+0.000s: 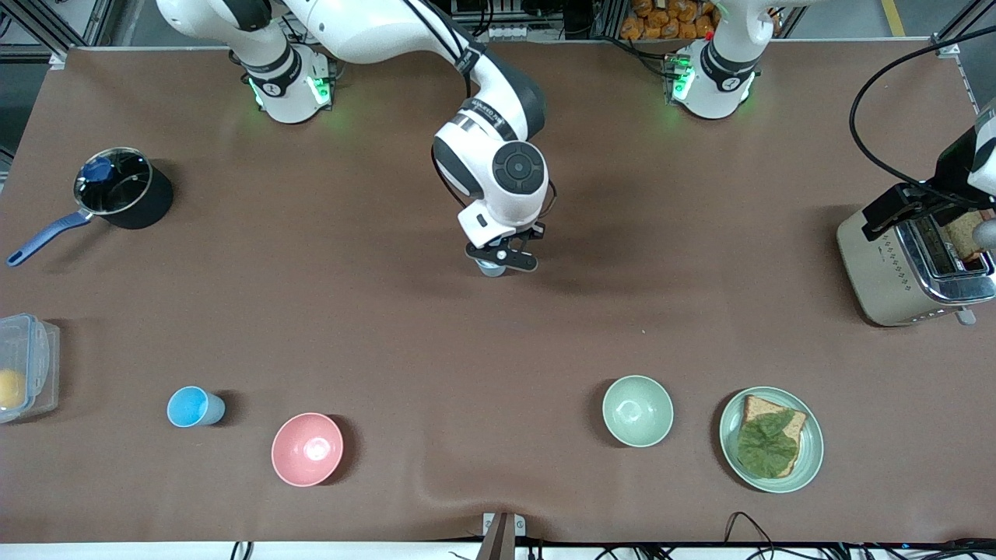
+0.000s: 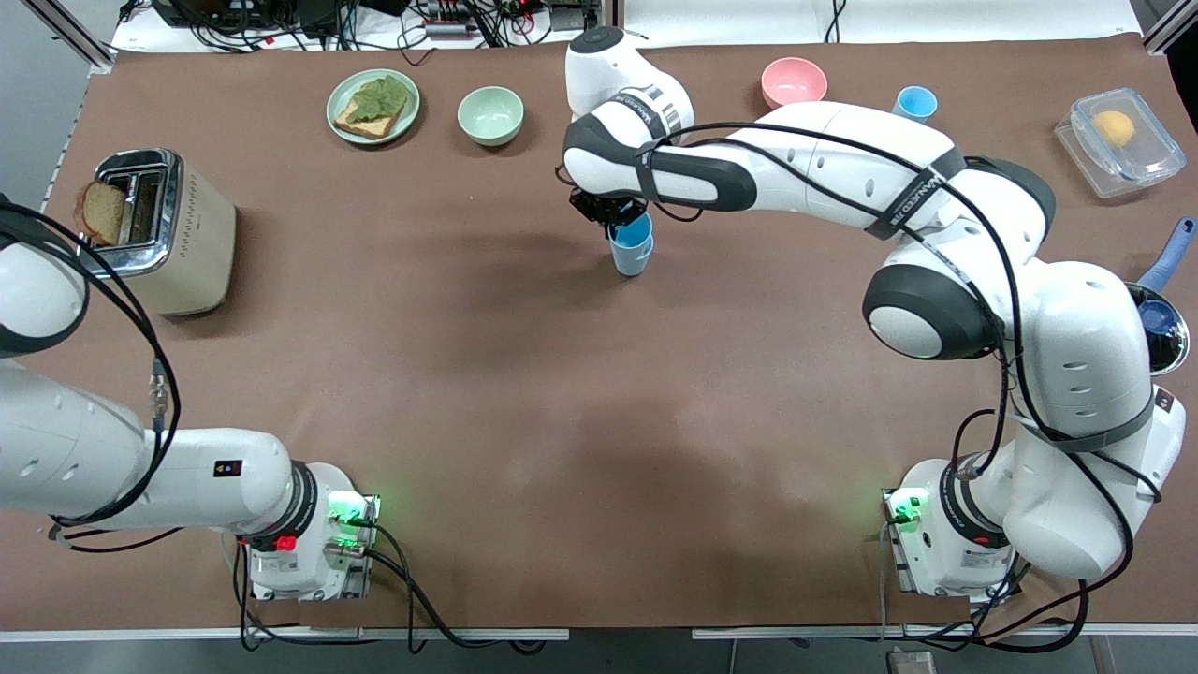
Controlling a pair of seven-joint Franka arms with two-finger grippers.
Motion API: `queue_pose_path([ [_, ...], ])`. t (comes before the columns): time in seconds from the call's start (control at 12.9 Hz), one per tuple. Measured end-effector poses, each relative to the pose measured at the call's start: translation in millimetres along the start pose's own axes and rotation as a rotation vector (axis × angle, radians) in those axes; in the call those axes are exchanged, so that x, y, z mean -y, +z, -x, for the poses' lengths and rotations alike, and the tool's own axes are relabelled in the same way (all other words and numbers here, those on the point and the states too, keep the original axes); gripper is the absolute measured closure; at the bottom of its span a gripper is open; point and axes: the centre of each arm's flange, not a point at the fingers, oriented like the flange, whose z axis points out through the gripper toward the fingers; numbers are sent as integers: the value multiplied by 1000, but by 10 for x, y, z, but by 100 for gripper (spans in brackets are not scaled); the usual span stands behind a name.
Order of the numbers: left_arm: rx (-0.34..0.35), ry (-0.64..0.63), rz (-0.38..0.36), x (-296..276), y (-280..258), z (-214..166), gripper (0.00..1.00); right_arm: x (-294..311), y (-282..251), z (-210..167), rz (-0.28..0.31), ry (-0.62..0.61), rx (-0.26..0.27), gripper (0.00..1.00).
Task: Stack blue cups with both arms
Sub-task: 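Lower the blue cup onto the tissue cup and open the right gripper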
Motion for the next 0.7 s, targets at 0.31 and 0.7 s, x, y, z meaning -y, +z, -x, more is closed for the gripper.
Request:
queue_pose_path([
  [0.31, 11, 9, 12, -21, 4, 16, 0, -2, -2, -72, -16, 9, -18, 77],
  [0.7, 29, 8, 43, -62, 26, 32, 0, -363, -422, -666, -49, -32, -50, 17],
])
